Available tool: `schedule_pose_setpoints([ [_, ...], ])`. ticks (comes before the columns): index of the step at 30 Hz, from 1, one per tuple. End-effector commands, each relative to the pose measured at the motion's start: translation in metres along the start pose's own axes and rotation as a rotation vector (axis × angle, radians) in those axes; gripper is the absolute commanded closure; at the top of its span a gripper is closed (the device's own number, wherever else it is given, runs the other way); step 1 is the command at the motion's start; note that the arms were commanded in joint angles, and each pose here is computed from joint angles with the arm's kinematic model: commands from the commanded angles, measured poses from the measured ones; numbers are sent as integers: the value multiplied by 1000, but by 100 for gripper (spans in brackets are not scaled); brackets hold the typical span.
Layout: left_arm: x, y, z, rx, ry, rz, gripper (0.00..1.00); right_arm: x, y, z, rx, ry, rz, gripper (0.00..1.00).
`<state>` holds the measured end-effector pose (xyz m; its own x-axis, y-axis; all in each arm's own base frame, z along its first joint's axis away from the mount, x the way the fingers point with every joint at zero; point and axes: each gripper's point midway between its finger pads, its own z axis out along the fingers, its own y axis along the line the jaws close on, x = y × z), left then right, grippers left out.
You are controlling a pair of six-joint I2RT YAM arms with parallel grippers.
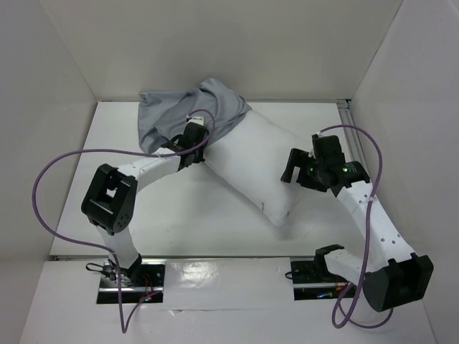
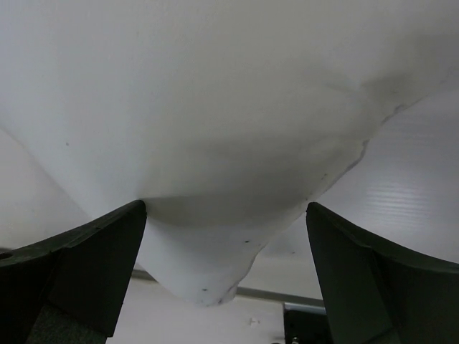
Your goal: Put the pillow into the pillowcase
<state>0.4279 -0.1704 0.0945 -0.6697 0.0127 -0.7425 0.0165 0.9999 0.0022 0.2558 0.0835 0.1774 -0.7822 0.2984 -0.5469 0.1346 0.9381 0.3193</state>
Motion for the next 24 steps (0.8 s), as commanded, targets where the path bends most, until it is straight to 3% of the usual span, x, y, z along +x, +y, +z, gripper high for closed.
schedule_pose_setpoints([
  [1,-35,-5,-22,57,-86,-33,100,34,11,-3,-122,144,-76,0],
  [5,-41,-17,-34,121,-101,-22,100,66,31,19,-279,254,-64,4],
  [6,-39,-30,-40,153,-93,-5,100,72,46,23,-354,281,-50,23],
  [7,-53,-43,-48,194,-121,-7,100,56,65,32,-431,199,-59,40],
  [9,-49,-72,-70,275,-72,29,100,44,94,35,-492,172,-26,87],
  [10,-67,-89,-88,334,-106,21,100,27,103,34,-498,125,-15,100],
  [14,-76,-177,-158,659,-129,43,100,-56,147,-5,-587,-122,5,100],
  [17,-72,-235,-195,813,-120,81,100,-77,156,-15,-604,-178,32,100],
  [22,-61,-268,-231,942,-74,87,100,-79,154,-14,-602,-207,85,100],
  [24,-90,-260,-239,952,-135,55,100,-79,149,-8,-598,-213,99,100],
])
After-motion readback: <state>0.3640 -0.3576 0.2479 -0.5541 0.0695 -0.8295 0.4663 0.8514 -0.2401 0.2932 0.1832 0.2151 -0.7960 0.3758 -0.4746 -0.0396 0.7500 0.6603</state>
